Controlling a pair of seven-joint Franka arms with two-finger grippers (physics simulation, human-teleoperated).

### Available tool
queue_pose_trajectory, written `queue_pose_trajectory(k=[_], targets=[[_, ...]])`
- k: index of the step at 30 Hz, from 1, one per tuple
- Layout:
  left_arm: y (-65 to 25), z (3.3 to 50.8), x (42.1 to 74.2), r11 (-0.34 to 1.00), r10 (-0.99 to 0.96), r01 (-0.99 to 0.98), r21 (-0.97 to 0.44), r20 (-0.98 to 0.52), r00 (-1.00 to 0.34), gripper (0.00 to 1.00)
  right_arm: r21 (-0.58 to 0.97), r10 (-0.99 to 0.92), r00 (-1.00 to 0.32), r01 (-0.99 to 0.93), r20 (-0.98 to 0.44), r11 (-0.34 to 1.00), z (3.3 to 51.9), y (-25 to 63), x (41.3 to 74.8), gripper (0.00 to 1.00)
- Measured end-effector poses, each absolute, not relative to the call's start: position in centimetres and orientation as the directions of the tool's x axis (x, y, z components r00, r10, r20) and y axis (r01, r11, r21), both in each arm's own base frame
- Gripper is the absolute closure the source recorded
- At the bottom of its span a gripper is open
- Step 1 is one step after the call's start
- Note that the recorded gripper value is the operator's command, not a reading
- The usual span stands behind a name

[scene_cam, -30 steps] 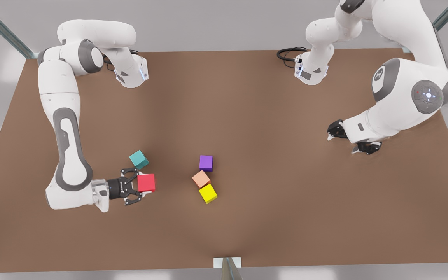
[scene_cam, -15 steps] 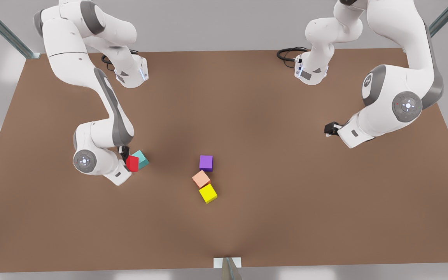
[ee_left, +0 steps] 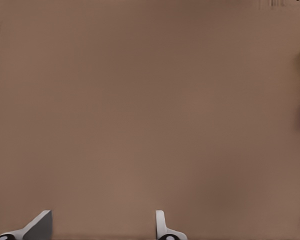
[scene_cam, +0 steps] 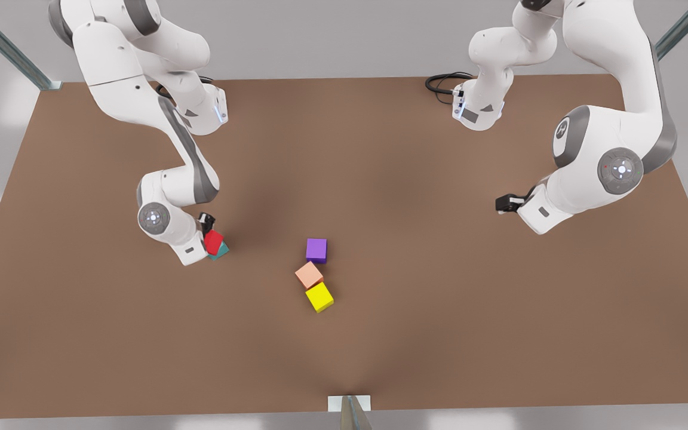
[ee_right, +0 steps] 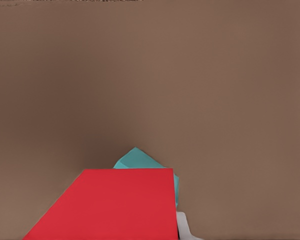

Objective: Pick up red wooden cube and pass to hand red wooden cube and place in blue wooden cube

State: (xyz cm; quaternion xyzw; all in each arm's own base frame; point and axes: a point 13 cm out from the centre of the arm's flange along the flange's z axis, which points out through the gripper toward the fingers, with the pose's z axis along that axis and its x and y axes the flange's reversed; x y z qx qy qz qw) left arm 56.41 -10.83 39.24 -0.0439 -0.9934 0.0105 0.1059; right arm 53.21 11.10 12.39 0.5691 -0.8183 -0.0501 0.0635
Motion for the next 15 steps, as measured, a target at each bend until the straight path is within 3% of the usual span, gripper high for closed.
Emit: queue_pose_trajectory(k=[11, 12, 13, 15], targets=[[-10.92, 38.90, 56.45, 0.999, 0.048, 0.044, -0.022, 0.216, -0.975, 0.00, 0.121, -0.899, -0.437, -0.891, 0.040, 0.439, 11.92, 10.51, 53.23, 0.47], [-10.92, 38.89, 56.45, 0.999, 0.045, 0.041, -0.021, 0.216, -0.975, 0.00, 0.120, -0.896, -0.442, -0.888, 0.042, 0.444, 11.84, 10.46, 53.18, 0.11], [-10.92, 38.89, 56.46, 0.999, 0.042, 0.039, -0.021, 0.216, -0.976, 0.00, 0.114, -0.893, -0.448, -0.886, 0.046, 0.450, 11.76, 10.35, 53.24, 0.00], [-10.93, 38.89, 56.47, 0.999, 0.037, 0.034, -0.020, 0.215, -0.976, 0.00, 0.099, -0.884, -0.465, -0.878, 0.052, 0.467, 11.71, 10.03, 53.51, 0.00]])
